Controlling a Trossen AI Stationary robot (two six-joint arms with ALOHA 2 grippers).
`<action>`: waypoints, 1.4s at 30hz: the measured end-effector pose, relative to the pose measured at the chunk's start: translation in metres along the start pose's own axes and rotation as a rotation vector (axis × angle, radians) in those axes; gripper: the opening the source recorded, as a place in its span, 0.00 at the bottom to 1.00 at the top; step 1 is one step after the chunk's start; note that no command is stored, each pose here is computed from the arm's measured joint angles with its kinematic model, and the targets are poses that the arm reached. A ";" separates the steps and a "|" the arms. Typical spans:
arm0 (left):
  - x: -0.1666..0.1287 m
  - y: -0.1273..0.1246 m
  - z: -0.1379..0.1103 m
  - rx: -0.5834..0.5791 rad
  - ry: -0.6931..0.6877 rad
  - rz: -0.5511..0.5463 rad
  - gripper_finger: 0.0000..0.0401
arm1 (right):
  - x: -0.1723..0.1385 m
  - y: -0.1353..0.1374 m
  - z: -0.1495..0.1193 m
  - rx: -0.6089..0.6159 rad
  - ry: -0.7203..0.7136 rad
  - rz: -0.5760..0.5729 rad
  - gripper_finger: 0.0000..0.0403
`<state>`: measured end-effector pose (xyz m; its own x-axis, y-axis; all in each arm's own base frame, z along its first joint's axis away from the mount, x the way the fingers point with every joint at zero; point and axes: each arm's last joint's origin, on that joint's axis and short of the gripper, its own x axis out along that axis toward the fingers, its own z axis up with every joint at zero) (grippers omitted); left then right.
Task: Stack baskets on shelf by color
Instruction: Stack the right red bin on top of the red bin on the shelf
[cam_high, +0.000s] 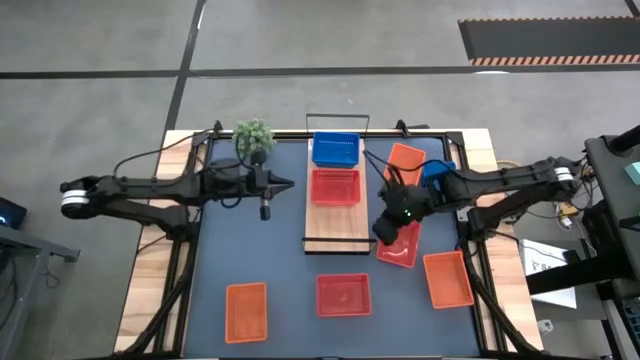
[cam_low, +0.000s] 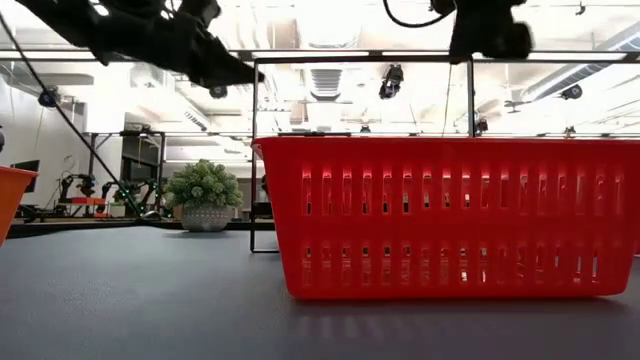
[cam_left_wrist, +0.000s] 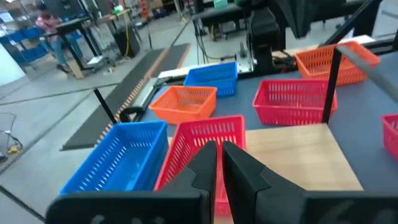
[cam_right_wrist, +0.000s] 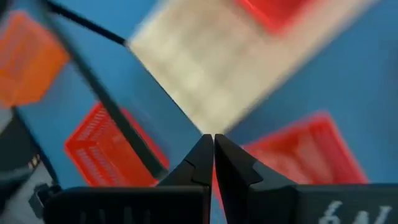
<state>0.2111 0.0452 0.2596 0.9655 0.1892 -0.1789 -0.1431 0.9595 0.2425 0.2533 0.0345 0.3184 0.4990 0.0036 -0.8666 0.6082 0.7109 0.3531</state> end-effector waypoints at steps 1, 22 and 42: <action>-0.003 0.000 0.001 -0.001 -0.003 0.001 0.02 | 0.002 0.003 -0.002 0.061 0.040 -0.038 0.02; -0.031 0.000 0.004 0.032 0.026 -0.007 0.02 | 0.066 0.020 -0.055 0.288 0.275 -0.520 0.34; -0.028 0.000 0.001 0.049 0.060 0.015 0.02 | 0.048 -0.021 -0.039 0.372 0.029 -0.487 0.46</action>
<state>0.1836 0.0402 0.2653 0.9485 0.2167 -0.2311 -0.1450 0.9455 0.2916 0.2405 0.0478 0.2557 0.0951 -0.2369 -0.9669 0.9395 0.3423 0.0086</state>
